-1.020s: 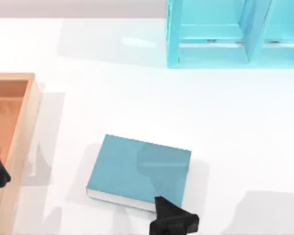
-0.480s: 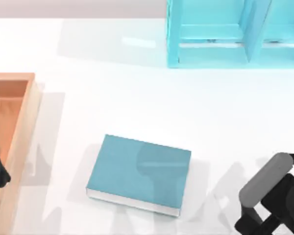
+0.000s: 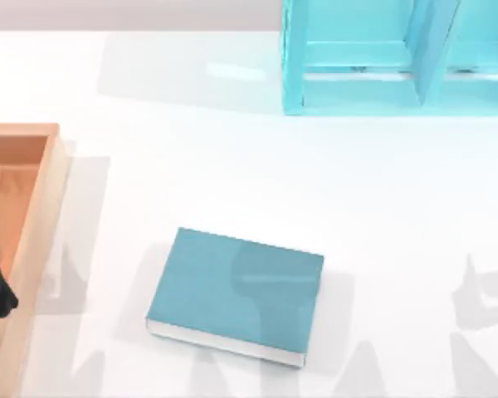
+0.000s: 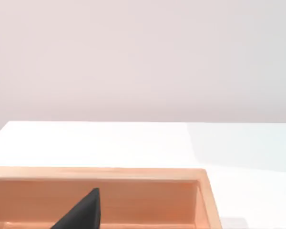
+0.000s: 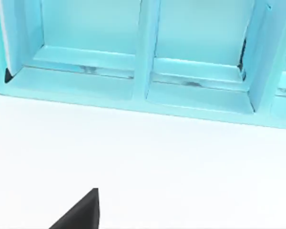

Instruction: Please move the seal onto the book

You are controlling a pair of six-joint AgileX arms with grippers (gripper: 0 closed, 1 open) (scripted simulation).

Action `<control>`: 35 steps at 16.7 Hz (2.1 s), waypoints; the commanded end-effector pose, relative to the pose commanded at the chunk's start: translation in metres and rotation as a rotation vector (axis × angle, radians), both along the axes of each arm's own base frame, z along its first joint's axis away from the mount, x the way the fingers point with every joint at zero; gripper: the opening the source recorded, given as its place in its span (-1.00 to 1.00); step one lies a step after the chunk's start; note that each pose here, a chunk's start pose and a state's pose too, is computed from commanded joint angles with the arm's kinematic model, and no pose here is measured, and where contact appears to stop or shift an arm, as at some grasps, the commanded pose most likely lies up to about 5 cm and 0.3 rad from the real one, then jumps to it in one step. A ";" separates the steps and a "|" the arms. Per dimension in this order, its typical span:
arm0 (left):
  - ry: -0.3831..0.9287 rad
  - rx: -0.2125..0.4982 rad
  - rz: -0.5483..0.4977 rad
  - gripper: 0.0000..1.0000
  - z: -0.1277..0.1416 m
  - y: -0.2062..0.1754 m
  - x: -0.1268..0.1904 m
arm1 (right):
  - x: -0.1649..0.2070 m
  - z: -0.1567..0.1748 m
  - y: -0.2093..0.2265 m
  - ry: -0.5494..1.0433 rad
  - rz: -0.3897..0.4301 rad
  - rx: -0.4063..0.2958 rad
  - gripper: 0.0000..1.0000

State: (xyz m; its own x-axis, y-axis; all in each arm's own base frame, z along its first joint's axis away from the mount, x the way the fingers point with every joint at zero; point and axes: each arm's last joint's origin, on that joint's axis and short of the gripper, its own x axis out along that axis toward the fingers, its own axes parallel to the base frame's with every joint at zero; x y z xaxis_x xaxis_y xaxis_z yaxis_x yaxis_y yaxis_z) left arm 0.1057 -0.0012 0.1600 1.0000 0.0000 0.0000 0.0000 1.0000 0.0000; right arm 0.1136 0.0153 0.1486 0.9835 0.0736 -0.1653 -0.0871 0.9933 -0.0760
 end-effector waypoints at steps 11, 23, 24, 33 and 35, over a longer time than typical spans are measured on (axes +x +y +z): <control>0.000 0.000 0.000 1.00 0.000 0.000 0.000 | -0.008 0.011 -0.017 -0.163 -0.081 0.083 1.00; 0.654 0.083 0.072 1.00 0.106 0.020 0.055 | -0.008 0.011 -0.017 -0.163 -0.081 0.083 1.00; 0.745 0.086 0.074 1.00 0.114 0.024 0.070 | -0.008 0.011 -0.017 -0.163 -0.081 0.083 1.00; 1.440 0.044 0.016 1.00 0.111 0.080 0.207 | -0.008 0.011 -0.017 -0.163 -0.081 0.083 1.00; 1.514 0.030 0.001 1.00 0.105 0.089 0.223 | -0.008 0.011 -0.017 -0.163 -0.081 0.083 1.00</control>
